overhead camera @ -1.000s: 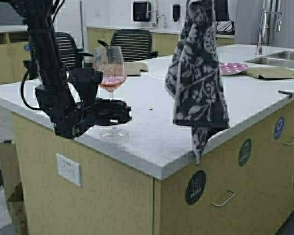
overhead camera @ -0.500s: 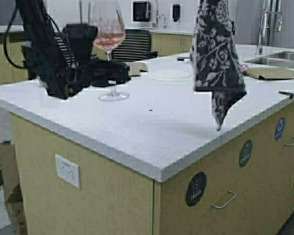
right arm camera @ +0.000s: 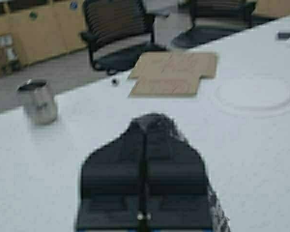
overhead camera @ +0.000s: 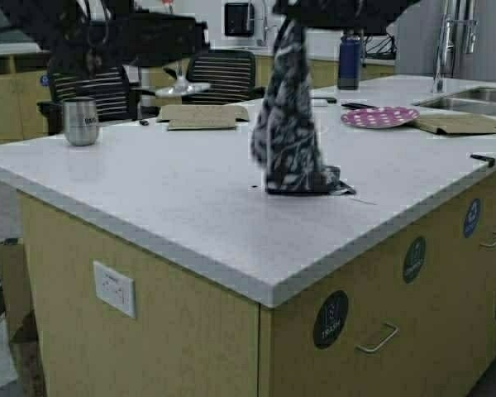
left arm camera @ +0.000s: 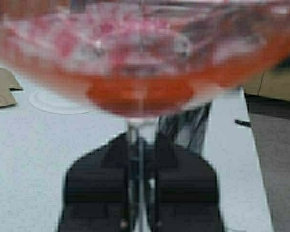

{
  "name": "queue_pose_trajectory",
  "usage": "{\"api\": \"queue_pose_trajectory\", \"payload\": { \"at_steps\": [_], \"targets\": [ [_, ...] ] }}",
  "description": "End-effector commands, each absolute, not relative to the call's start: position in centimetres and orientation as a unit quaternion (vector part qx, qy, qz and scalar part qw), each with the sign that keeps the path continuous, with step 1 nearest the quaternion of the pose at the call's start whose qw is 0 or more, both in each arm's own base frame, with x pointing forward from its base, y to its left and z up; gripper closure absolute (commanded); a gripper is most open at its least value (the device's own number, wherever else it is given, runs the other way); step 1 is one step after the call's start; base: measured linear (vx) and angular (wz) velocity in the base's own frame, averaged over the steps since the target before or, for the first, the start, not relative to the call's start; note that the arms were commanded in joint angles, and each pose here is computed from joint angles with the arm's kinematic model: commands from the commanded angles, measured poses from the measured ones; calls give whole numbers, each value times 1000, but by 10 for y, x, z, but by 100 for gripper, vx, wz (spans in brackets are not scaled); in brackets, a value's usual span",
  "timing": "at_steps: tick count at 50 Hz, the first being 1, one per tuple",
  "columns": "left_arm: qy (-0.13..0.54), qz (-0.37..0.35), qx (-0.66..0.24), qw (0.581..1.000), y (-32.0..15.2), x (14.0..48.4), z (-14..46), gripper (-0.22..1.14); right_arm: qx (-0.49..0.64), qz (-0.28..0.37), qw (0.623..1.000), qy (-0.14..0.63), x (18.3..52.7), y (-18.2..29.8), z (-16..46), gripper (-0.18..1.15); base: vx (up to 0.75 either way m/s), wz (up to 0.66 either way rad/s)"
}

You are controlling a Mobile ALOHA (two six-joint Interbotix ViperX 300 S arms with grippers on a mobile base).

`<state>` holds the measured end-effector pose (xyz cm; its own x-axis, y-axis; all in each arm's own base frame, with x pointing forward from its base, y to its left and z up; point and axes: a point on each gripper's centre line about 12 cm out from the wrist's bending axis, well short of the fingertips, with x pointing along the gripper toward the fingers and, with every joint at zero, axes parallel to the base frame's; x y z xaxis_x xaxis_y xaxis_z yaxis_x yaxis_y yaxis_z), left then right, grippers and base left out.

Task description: Get the cloth and wipe up the spill under the wine glass

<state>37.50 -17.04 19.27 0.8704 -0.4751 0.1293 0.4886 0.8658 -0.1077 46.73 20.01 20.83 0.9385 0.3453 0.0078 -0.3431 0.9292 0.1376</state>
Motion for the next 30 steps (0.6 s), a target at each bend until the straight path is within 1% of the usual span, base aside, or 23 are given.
{"api": "queue_pose_trajectory", "payload": {
  "at_steps": [1, 17, 24, 30],
  "targets": [
    [-77, -251, -78, 962, -170, 372, 239, 59, 66, 203, 977, 15, 460, 230, 185, 90, 0, 0],
    [-117, -244, -76, 960, -170, 377, 323, 59, 68, 252, 961, 93, 438, 287, 103, 90, 0, 0],
    [-129, -241, -76, 959, -173, 385, 351, 59, 75, 288, 947, 121, 414, 326, 77, 90, 0, 0],
    [-136, -239, -76, 958, -174, 390, 363, 59, 78, 335, 930, 129, 386, 373, 65, 90, 0, 0]
  ]
}}
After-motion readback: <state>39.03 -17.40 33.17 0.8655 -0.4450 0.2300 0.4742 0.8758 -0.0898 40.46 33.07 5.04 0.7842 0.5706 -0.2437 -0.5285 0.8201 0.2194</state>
